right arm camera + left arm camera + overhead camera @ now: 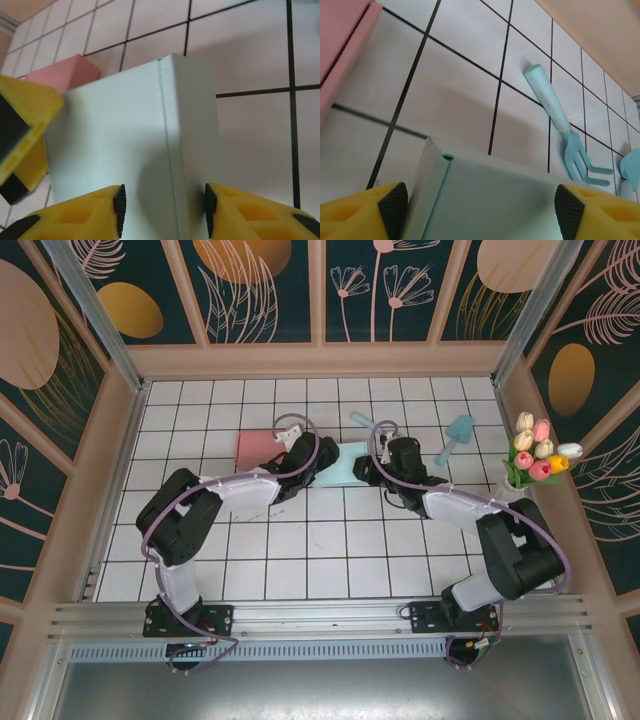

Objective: Fold the paper box

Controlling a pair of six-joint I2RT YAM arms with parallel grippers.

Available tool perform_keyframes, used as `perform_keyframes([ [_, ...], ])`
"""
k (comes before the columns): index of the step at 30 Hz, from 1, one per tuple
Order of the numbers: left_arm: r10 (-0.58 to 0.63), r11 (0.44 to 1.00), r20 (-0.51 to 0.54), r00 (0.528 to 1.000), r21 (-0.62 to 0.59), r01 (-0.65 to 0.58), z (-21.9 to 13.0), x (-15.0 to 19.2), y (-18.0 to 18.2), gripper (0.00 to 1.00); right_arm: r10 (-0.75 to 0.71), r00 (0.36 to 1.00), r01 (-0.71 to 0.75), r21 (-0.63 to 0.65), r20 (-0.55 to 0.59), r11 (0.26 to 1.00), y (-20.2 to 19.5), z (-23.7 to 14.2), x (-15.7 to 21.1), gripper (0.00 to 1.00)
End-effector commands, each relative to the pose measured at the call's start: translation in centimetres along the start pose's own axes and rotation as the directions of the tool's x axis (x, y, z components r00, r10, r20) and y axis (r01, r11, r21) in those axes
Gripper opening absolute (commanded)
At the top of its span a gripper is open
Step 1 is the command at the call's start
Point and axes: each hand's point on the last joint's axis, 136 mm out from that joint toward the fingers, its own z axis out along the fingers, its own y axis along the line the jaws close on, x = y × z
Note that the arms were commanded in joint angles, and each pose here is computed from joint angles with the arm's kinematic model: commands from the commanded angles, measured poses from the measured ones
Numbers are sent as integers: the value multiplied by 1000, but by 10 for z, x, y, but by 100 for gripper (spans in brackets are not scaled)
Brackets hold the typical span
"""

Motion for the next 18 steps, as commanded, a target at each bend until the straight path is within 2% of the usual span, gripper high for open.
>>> perform_keyframes([
  [1,32,988,-77,997,151,-20,3,10,-53,78,-43,997,53,-155,66,986,42,8,-29,47],
  [11,52,993,-70,996,110,-44,32,1,-57,78,-58,996,67,-132,73,989,31,30,-45,47],
  [18,-1,999,-66,998,42,3,49,-7,-29,78,-61,995,70,-108,80,992,22,36,-55,47],
])
